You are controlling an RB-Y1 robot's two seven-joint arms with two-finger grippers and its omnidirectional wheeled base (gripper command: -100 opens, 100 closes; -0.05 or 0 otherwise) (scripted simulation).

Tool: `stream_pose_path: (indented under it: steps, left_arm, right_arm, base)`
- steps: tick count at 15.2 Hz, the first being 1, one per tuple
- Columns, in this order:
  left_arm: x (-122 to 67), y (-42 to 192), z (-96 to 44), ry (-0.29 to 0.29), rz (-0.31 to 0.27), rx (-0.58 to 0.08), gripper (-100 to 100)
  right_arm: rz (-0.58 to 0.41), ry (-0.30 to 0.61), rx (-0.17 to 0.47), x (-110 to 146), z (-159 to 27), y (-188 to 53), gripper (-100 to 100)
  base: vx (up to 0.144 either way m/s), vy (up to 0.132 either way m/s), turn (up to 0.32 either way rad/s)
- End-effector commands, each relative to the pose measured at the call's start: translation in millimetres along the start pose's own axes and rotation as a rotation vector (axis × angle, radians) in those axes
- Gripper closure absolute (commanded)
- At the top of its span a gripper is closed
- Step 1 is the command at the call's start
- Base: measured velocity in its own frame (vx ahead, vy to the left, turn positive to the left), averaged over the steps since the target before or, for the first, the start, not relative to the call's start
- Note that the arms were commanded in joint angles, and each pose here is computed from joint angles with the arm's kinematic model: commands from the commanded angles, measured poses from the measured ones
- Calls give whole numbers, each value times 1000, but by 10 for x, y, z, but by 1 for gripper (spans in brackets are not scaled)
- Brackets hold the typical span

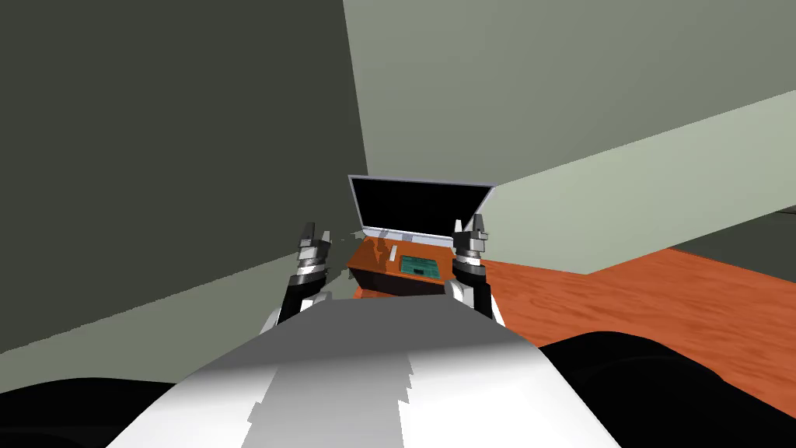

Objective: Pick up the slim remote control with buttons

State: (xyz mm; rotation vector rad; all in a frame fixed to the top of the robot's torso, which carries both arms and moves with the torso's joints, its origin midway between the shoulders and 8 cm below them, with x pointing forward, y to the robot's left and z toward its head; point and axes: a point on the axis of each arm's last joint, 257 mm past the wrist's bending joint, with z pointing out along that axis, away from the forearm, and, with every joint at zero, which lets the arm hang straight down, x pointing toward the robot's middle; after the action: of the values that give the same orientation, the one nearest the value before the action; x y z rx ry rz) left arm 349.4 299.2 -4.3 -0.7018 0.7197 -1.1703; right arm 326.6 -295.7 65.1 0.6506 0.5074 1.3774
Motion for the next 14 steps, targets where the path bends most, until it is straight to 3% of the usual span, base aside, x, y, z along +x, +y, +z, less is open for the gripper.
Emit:
stream_pose_path:
  steps: [1,3,4,6,9,10,11,12,13,14]
  left_arm:
    - [65,45,-5,39,30,-4,-100]
    - [181,158,-28,101,89,-15,-100]
    - [184,158,-28,104,90,-14,-100]
    - [330,336,-76,181,173,-29,-100]
    - [411,447,-112,224,222,-37,-100]
    - [493,572,-158,271,275,-45,-100]
    - [493,572,-158,271,275,-45,-100]
    - [580,662,-194,318,332,-42,-100]
    - [577,710,-214,320,333,-53,-100]
    - [666,795,-253,370,393,-45,-100]
  right_arm:
    - [0,0,0,0,0,0,0]
    - [0,0,0,0,0,0,0]
    - [0,0,0,0,0,0,0]
    - [0,0,0,0,0,0,0]
    - [0,0,0,0,0,0,0]
    - [0,0,0,0,0,0,0]
    - [0,0,0,0,0,0,0]
    - [0,0,0,0,0,0,0]
    - [0,0,0,0,0,0,0]
    - [0,0,0,0,0,0,0]
  base:
    - [0,2,-77]
    - [-3,15,-204]
    - [-5,27,-157]
    - [-6,30,-225]
    - [-2,31,-228]
    - [-5,32,-259]
    - [-8,34,-205]
    - [-9,32,-262]
    - [-9,34,-260]
    - [-6,34,-286]
